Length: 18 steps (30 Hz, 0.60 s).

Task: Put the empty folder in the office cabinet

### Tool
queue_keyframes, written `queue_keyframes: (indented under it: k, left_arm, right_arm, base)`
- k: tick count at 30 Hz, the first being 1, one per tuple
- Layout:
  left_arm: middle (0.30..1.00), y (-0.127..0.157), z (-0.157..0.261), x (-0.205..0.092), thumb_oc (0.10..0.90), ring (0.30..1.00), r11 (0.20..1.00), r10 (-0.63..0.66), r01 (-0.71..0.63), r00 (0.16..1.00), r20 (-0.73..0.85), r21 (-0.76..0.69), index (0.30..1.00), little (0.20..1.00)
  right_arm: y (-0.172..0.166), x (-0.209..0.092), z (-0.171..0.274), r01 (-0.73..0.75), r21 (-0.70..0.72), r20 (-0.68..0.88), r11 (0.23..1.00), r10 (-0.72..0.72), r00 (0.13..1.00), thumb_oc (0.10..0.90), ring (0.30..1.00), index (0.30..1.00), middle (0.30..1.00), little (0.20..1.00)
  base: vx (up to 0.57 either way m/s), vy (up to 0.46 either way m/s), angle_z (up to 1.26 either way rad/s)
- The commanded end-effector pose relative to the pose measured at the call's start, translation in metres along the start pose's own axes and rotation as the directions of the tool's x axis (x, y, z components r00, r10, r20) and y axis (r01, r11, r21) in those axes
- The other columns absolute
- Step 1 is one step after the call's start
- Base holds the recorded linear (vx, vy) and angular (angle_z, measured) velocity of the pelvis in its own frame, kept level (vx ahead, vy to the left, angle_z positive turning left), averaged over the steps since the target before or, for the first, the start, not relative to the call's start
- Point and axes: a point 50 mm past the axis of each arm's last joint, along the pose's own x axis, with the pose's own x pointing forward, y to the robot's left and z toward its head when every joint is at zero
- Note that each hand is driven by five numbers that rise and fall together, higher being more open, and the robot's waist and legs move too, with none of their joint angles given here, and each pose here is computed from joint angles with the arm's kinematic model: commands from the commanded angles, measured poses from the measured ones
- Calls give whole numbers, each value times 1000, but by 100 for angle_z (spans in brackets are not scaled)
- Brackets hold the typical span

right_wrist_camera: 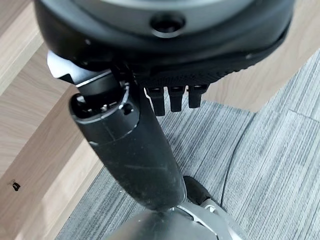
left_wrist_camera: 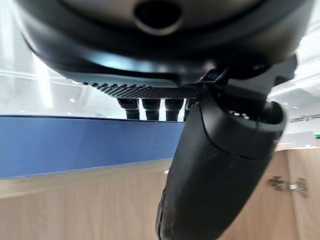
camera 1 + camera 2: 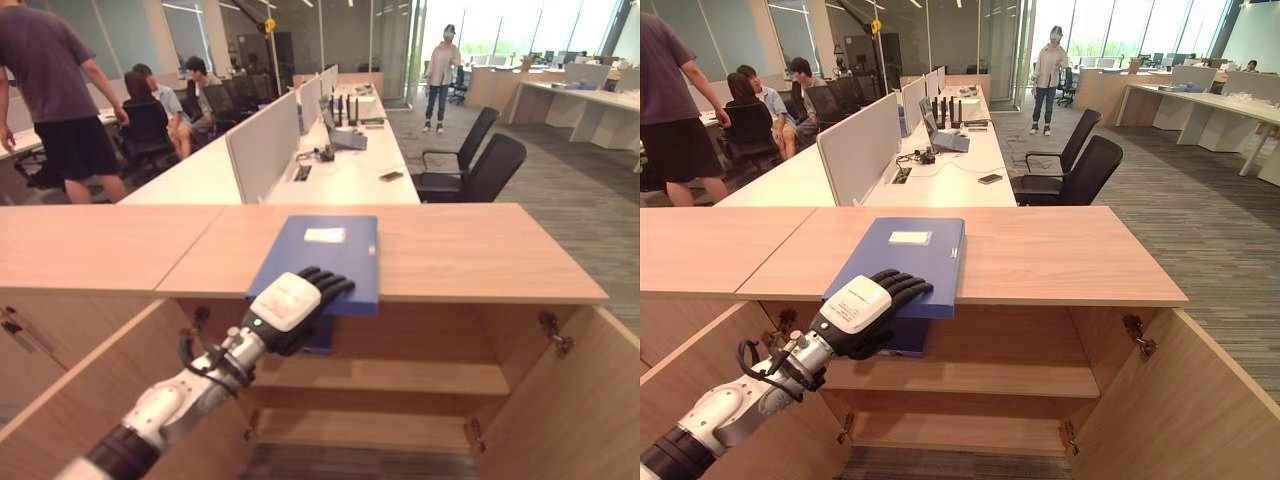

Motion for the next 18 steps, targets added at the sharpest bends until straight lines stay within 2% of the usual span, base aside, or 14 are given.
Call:
queue_keyframes:
  k: [1, 14, 17, 18]
  left_arm:
    - [300, 31, -28, 23, 400, 300, 983, 112, -103, 992, -49, 155, 300, 300]
    - [300, 2, -35, 5, 400, 300, 989, 50, -28, 988, -148, 144, 300, 300]
    - [300, 5, -34, 0, 400, 300, 992, 92, -75, 980, -178, 102, 300, 300]
    - [300, 17, -30, -2, 400, 300, 984, 177, -175, 965, -194, 25, 300, 300]
  right_arm:
    - [5, 0, 36, -5, -47, 90, 999, 9, 996, 800, 900, 900, 900, 900]
    - [5, 0, 35, 4, -31, 91, 1000, -1, 996, 800, 900, 900, 900, 900]
    - [6, 0, 34, 5, -18, 90, 1000, -4, 996, 800, 900, 900, 900, 900]
    - [7, 0, 33, 4, -1, 85, 1000, -3, 996, 800, 900, 900, 900, 900]
  base:
    - [0, 0, 0]
    - [3, 1, -4]
    - [0, 0, 0]
    - [0, 0, 0]
